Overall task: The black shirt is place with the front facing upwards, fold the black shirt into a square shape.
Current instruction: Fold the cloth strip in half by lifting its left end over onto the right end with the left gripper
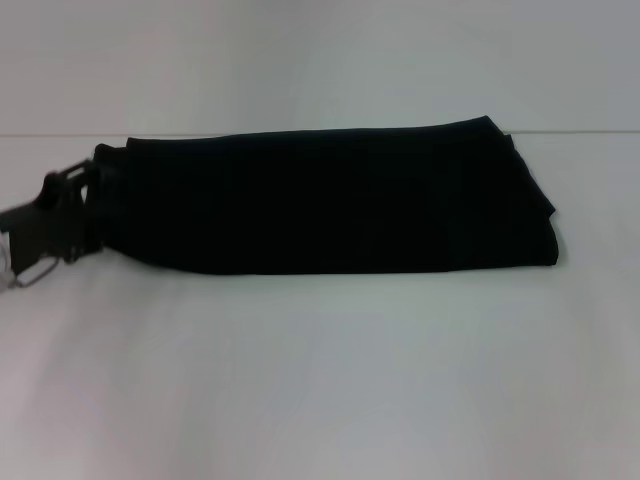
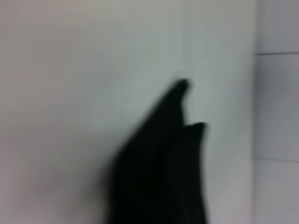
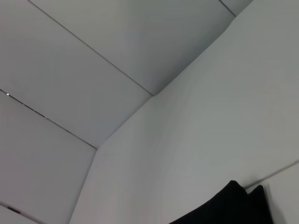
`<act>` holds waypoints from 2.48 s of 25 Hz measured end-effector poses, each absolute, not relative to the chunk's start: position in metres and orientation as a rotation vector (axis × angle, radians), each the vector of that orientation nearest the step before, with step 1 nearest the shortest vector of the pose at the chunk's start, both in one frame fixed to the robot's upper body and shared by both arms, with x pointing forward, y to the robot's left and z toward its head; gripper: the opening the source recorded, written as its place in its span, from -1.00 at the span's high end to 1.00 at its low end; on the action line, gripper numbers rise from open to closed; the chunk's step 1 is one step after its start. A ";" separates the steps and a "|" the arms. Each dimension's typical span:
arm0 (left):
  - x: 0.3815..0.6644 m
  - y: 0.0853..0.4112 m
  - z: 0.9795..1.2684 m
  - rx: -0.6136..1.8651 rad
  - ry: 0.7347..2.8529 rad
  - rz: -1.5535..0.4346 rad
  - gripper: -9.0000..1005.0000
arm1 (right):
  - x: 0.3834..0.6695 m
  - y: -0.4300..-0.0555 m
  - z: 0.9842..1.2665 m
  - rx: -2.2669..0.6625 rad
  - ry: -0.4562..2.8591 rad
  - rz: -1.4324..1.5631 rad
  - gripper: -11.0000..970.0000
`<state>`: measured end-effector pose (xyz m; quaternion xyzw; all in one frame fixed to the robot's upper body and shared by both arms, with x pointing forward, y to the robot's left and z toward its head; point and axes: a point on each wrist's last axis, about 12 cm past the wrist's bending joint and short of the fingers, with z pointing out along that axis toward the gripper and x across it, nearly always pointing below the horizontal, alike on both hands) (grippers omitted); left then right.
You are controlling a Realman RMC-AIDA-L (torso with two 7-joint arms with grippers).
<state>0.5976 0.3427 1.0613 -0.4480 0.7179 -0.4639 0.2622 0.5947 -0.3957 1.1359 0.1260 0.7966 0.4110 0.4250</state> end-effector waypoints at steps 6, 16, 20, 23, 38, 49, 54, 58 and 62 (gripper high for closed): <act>0.604 0.344 1.081 -0.998 1.913 -1.306 -0.61 | 0.598 -0.396 1.137 0.320 1.987 1.015 -0.64; 0.565 0.353 1.045 -1.168 1.960 -1.302 -0.60 | 0.597 -0.395 1.135 0.331 1.987 1.009 -0.64; 0.562 0.352 1.043 -1.181 1.985 -1.305 -0.59 | 0.596 -0.396 1.134 0.333 1.989 1.007 -0.64; 0.569 0.354 1.043 -1.205 1.986 -1.246 -0.59 | 0.595 -0.395 1.132 0.330 1.992 1.006 -0.64; 0.606 0.344 1.064 -1.078 2.034 -1.150 -0.57 | 0.593 -0.397 1.128 0.333 1.995 1.011 -0.64; 0.576 0.357 1.049 -1.128 2.044 -1.195 -0.56 | 0.593 -0.398 1.128 0.342 1.989 1.008 -0.63; 0.577 0.358 1.047 -1.148 2.051 -1.163 -0.56 | 0.594 -0.397 1.129 0.339 1.986 1.009 -0.63; 0.589 0.353 1.049 -1.158 2.052 -1.124 -0.55 | 0.596 -0.396 1.130 0.336 1.987 1.006 -0.63; 0.599 0.347 1.051 -1.137 2.075 -1.086 -0.55 | 0.596 -0.396 1.130 0.338 1.985 1.004 -0.63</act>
